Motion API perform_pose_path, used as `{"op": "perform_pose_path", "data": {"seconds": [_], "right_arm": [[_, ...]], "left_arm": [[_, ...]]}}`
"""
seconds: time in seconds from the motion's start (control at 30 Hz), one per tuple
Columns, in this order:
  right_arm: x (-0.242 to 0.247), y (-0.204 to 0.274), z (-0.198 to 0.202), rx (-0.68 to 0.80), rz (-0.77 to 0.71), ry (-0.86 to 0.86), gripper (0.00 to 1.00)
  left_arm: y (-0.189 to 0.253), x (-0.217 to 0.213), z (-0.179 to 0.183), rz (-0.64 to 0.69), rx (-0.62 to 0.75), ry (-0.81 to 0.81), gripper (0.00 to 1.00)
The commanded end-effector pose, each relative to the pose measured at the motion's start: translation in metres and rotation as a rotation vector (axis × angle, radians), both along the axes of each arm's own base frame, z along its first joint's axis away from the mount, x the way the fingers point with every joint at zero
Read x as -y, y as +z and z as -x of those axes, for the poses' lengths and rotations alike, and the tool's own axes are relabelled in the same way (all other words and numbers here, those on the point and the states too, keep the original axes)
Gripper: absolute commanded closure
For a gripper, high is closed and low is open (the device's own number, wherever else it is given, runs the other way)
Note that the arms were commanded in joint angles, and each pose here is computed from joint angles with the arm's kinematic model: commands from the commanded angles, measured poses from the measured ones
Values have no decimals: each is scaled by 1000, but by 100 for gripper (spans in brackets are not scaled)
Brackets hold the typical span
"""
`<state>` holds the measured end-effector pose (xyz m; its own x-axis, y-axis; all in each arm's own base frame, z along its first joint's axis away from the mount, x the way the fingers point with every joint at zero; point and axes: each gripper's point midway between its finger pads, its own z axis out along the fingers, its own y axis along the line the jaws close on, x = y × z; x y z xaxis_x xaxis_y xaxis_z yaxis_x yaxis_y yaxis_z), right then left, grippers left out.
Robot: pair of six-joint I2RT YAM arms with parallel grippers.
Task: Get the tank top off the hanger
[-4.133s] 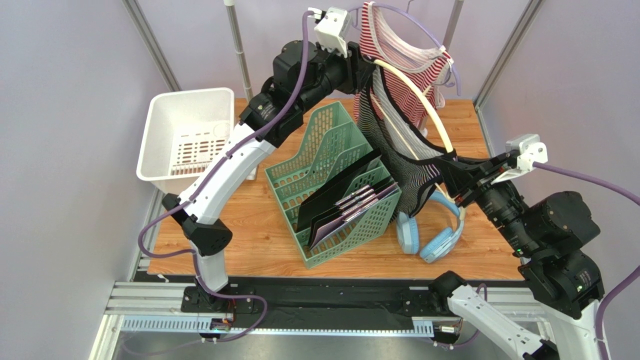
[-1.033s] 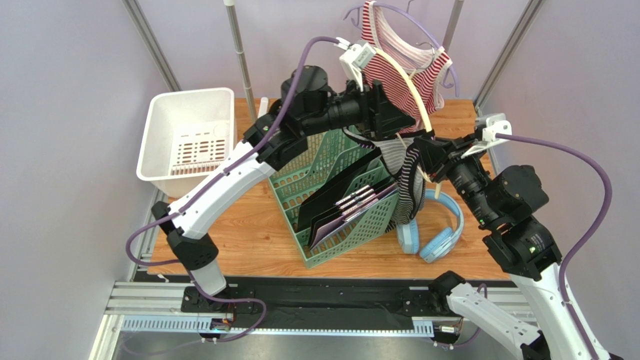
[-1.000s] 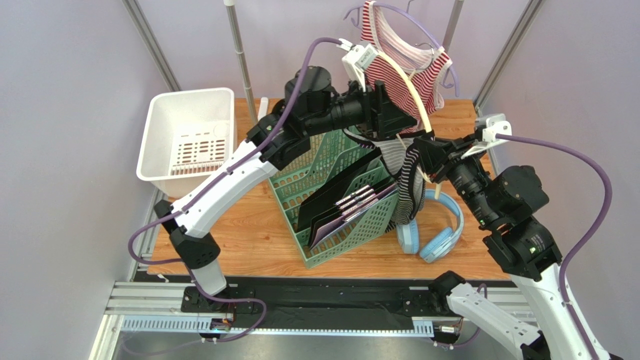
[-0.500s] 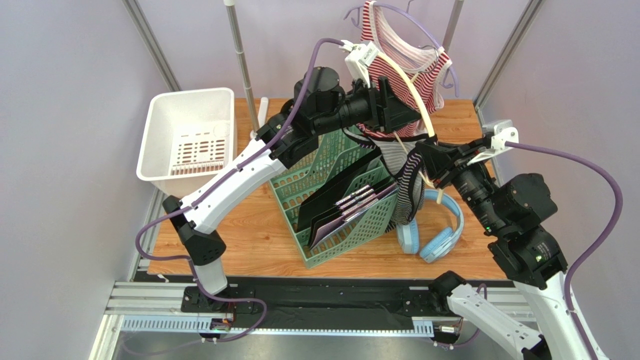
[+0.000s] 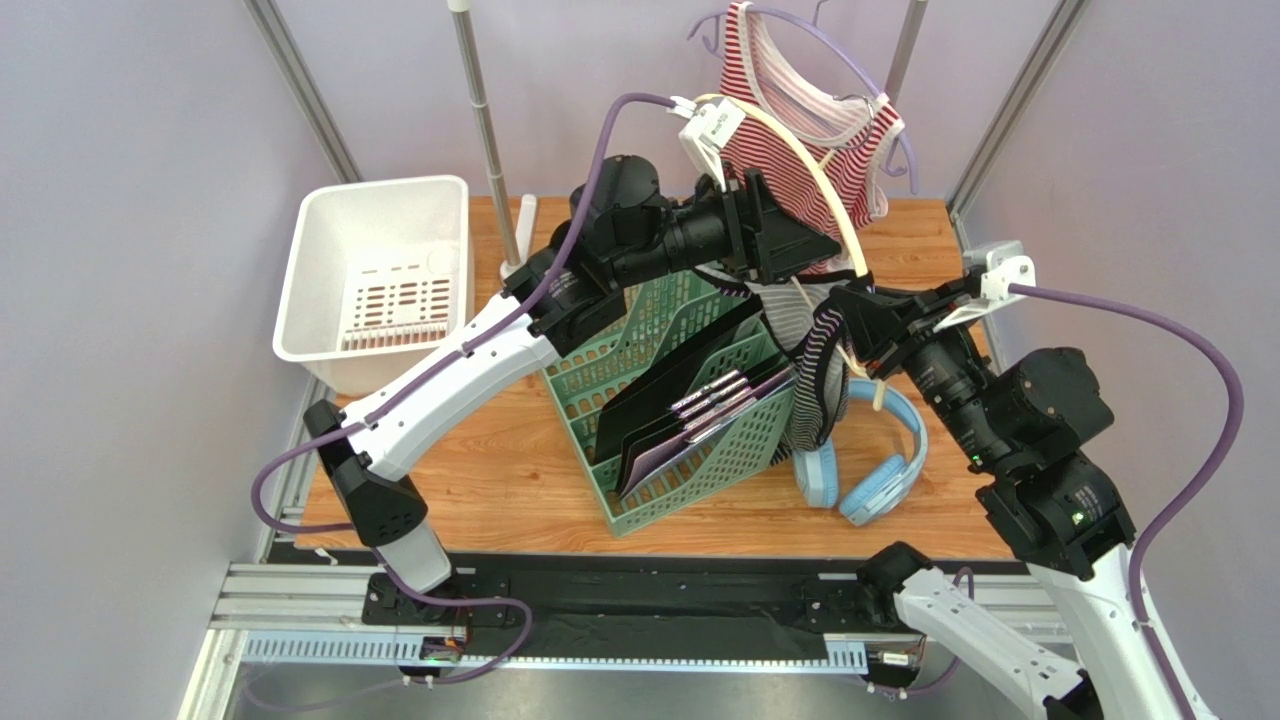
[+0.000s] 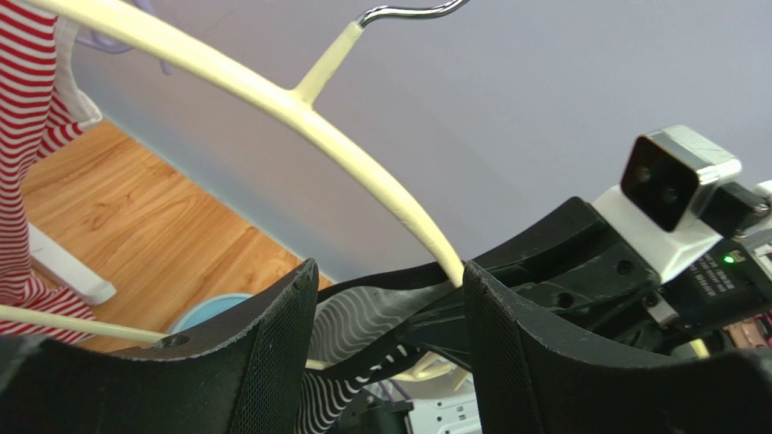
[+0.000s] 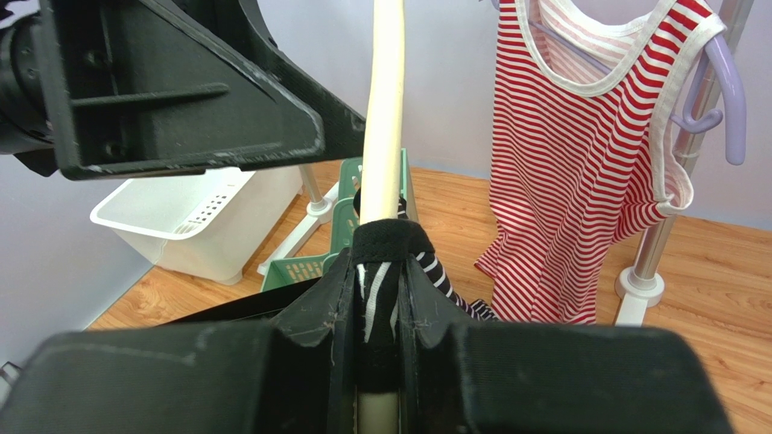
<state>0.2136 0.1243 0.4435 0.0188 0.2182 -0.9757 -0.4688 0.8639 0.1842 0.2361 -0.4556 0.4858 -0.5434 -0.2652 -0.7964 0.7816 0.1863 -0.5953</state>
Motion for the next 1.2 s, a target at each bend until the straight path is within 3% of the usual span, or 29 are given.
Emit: {"op": "perform_pose_path", "data": {"seconds": [0.0, 0.43, 0.63, 0.83, 0.93, 1.17], "right_arm": [[-2, 25, 5, 68, -60, 23, 100], [-8, 10, 6, 37, -37, 56, 100], [-8, 1, 7, 15, -35, 56, 100], [-8, -10, 5, -28, -20, 49, 89], [-7, -11, 5, -38, -15, 42, 82], [-4, -9, 6, -43, -8, 33, 74]], "left_arm": [[44, -8, 18, 116, 43, -34, 34], [48, 11, -1, 117, -5, -8, 41], [44, 15, -5, 105, -29, 3, 69], [51, 10, -10, 121, -25, 42, 94], [52, 8, -14, 121, -23, 65, 100], [57, 1, -22, 131, -22, 120, 100]]}}
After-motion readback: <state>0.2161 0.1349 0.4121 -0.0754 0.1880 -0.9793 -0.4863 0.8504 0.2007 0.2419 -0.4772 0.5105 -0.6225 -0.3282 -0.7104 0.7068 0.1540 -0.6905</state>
